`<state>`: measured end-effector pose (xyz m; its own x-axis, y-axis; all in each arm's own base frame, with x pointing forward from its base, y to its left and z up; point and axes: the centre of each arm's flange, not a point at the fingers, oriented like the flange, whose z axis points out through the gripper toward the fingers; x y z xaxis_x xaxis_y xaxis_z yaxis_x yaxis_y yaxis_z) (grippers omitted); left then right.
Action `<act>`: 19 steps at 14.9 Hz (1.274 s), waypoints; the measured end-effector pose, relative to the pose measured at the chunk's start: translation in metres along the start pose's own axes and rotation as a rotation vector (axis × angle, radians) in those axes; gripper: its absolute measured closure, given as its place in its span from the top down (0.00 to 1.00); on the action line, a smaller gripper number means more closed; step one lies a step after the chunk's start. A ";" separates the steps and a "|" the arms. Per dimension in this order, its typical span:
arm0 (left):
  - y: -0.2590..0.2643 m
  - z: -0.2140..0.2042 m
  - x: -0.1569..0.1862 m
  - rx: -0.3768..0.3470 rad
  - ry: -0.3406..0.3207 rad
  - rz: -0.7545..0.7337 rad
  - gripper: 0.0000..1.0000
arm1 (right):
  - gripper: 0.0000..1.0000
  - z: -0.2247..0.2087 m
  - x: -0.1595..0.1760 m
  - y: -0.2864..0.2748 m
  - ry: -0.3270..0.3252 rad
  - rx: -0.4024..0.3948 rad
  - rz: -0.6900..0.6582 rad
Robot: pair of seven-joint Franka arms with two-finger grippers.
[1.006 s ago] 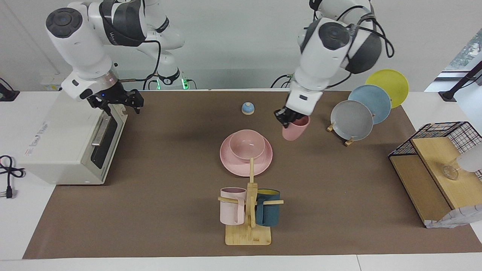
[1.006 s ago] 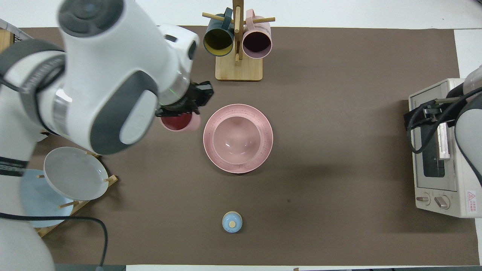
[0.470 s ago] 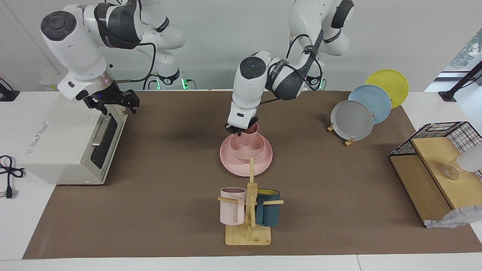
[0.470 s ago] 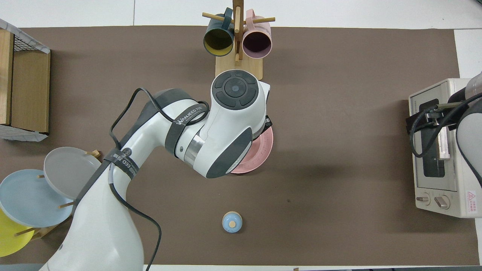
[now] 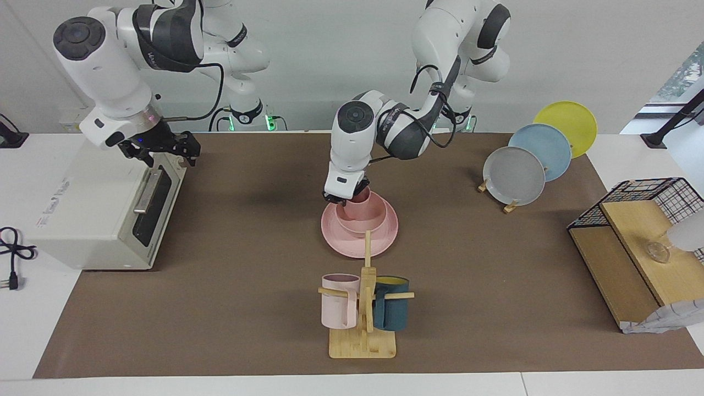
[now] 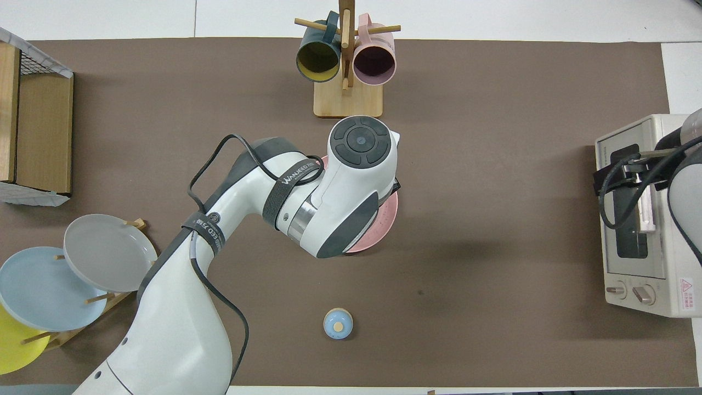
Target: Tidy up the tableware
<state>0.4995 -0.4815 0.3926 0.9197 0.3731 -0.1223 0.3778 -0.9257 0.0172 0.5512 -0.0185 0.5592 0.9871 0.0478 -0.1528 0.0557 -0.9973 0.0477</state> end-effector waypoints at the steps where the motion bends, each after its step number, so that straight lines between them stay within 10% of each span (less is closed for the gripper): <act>1: 0.000 0.001 0.001 -0.001 0.001 -0.002 0.05 | 1.00 0.000 0.000 -0.001 0.000 0.000 -0.001; 5: -0.002 0.006 0.003 0.013 0.016 0.002 0.12 | 1.00 0.000 0.000 0.002 0.000 0.001 0.003; 9: -0.012 -0.019 0.017 0.006 0.049 -0.005 0.54 | 1.00 0.000 0.000 0.001 0.000 0.001 0.002; 13: -0.095 -0.148 0.064 -0.010 0.082 -0.004 0.98 | 1.00 -0.004 -0.001 0.001 0.007 0.001 0.001; 19: -0.270 -0.275 0.128 -0.038 0.086 0.051 1.00 | 1.00 -0.015 -0.005 0.014 0.030 0.002 0.025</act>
<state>0.5446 -0.1672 0.6450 0.9431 0.3306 -0.0347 0.3322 -0.9414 0.0588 0.5491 -0.0315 0.5754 0.9923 0.0248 -0.1217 0.0309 -0.9983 0.0486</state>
